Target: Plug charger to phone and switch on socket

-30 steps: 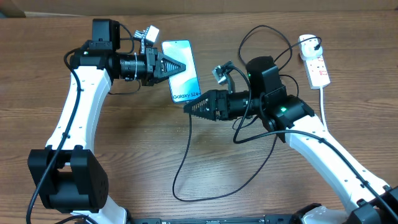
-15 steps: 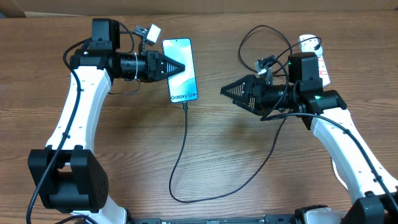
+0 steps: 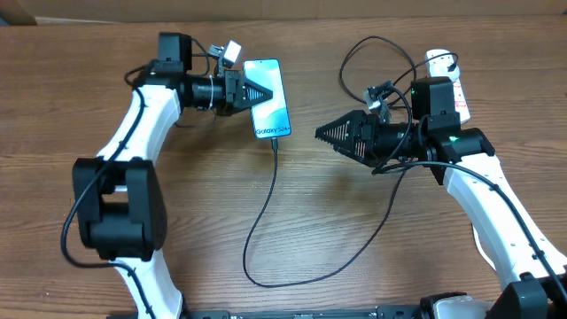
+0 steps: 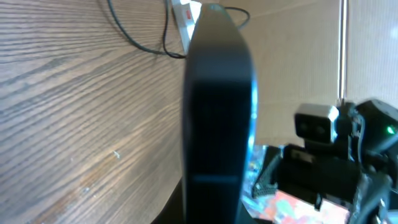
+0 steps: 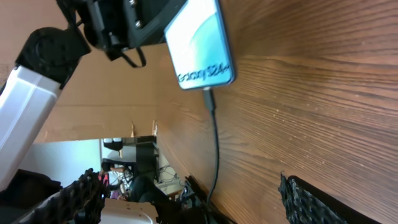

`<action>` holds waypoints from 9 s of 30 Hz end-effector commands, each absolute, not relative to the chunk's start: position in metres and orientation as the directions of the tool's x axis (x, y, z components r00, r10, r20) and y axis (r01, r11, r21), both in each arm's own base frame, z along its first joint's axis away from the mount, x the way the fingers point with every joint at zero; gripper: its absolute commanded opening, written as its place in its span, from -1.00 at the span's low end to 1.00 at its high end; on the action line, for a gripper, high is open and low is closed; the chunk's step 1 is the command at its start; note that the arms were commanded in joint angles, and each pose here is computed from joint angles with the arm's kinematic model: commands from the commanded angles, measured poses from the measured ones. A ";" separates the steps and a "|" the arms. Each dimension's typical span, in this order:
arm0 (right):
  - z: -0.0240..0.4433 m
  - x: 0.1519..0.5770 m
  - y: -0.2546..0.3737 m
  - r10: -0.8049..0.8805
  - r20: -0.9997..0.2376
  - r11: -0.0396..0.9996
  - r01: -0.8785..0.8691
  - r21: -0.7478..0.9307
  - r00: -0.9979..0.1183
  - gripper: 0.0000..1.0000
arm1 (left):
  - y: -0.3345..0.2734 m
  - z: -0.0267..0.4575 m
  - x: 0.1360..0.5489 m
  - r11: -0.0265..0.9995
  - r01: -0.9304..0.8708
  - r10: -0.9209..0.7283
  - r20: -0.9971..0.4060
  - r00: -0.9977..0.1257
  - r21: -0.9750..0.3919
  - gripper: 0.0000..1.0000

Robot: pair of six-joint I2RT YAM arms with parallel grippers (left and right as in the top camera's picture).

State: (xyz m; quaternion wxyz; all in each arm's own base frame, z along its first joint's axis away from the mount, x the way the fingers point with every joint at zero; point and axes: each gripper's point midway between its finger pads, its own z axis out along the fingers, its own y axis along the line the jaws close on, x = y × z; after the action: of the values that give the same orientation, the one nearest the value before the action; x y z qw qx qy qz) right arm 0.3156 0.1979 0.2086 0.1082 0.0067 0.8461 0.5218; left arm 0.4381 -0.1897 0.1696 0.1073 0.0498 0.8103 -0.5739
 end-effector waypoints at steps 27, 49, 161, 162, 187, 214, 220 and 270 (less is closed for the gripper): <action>0.211 0.324 0.194 0.143 -0.209 0.484 -0.116 0.868 -0.967 0.80 | -0.238 0.061 0.451 0.475 0.108 -0.008 -0.127 -0.992 -0.873 -0.92; 0.211 0.324 0.194 0.143 -0.209 0.484 -0.115 0.867 -0.967 0.80 | -0.228 0.019 0.443 0.561 0.007 -0.032 -0.030 -0.999 -0.828 -0.87; 0.166 0.477 -0.161 0.563 -0.621 0.738 0.670 0.082 -0.545 1.00 | -0.001 0.195 0.380 0.920 -0.391 -0.375 -0.350 -0.858 -0.025 0.99; 0.161 0.482 -0.152 0.525 -0.607 0.791 0.605 0.090 -0.597 1.00 | -0.001 0.195 0.380 0.920 -0.392 -0.375 -0.350 -0.858 -0.025 0.99; 0.067 0.514 -0.193 0.587 -0.543 0.781 0.597 0.184 -0.600 1.00 | -0.001 0.195 0.380 0.920 -0.392 -0.375 -0.350 -0.858 -0.025 0.99; 0.023 0.524 -0.180 0.582 -0.516 0.789 0.592 0.168 -0.629 0.99 | -0.001 0.195 0.380 0.920 -0.392 -0.375 -0.350 -0.858 -0.025 0.99; 0.023 0.525 -0.176 0.649 -0.490 0.739 0.635 0.224 -0.582 1.00 | -0.001 0.195 0.380 0.920 -0.392 -0.375 -0.350 -0.858 -0.025 0.99; 0.050 0.517 -0.155 0.565 -0.466 0.822 0.512 0.248 -0.681 0.99 | -0.001 0.195 0.380 0.920 -0.392 -0.375 -0.350 -0.858 -0.025 0.99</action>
State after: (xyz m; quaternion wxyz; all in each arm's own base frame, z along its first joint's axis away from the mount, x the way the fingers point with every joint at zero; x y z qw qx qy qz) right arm 0.5090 -0.1665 0.0187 0.2432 0.3210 0.9145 0.0389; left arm 0.3794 -0.0046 0.1968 0.1767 -0.1926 0.9651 0.0143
